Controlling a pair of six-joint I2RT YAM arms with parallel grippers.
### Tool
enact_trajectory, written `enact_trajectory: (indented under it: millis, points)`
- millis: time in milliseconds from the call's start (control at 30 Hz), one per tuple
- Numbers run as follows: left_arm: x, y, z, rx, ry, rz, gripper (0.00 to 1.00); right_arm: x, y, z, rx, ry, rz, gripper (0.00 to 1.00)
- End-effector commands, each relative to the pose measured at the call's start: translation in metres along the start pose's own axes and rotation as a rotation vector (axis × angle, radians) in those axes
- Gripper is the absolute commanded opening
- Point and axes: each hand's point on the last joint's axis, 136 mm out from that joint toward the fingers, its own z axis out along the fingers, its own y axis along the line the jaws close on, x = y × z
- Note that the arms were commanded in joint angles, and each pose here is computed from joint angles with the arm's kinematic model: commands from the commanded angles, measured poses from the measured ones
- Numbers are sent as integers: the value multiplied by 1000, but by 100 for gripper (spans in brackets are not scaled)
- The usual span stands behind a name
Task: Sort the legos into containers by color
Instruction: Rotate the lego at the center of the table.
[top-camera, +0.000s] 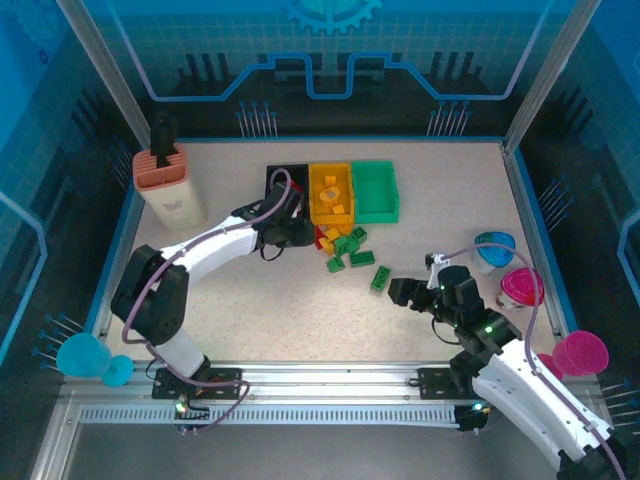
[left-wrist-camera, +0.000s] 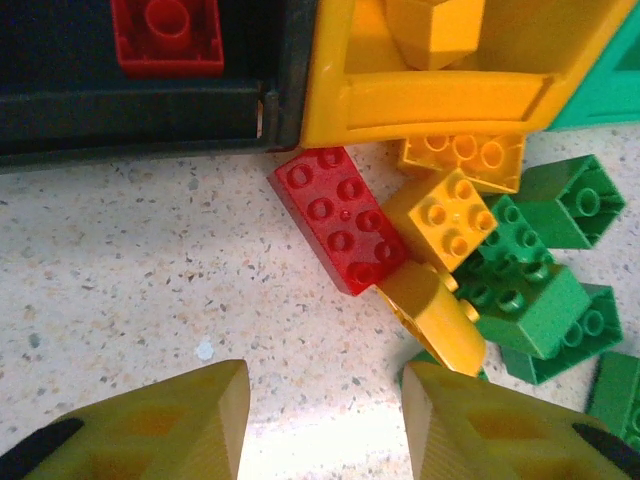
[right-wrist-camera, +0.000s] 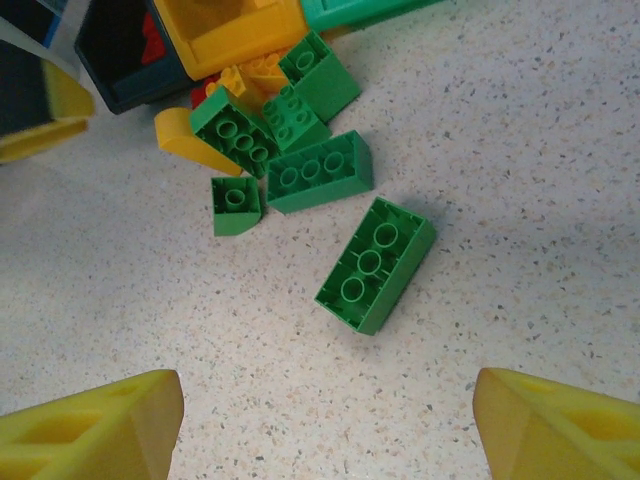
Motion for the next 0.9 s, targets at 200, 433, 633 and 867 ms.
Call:
enact_trajectory:
  millis: [200, 433, 633, 867]
  points:
    - [-6, -2, 37, -39, 25, -22, 43, 4, -11, -5, 32, -5, 14, 77]
    - [-16, -8, 46, -41, 23, -30, 52, 6, -13, -4, 39, -2, 8, 77]
    - [-13, -11, 58, -73, 57, -17, 59, 7, -14, -3, 40, -1, 9, 77]
    - [-9, -7, 67, -130, 71, -5, 61, 7, -15, -3, 45, -1, 6, 77]
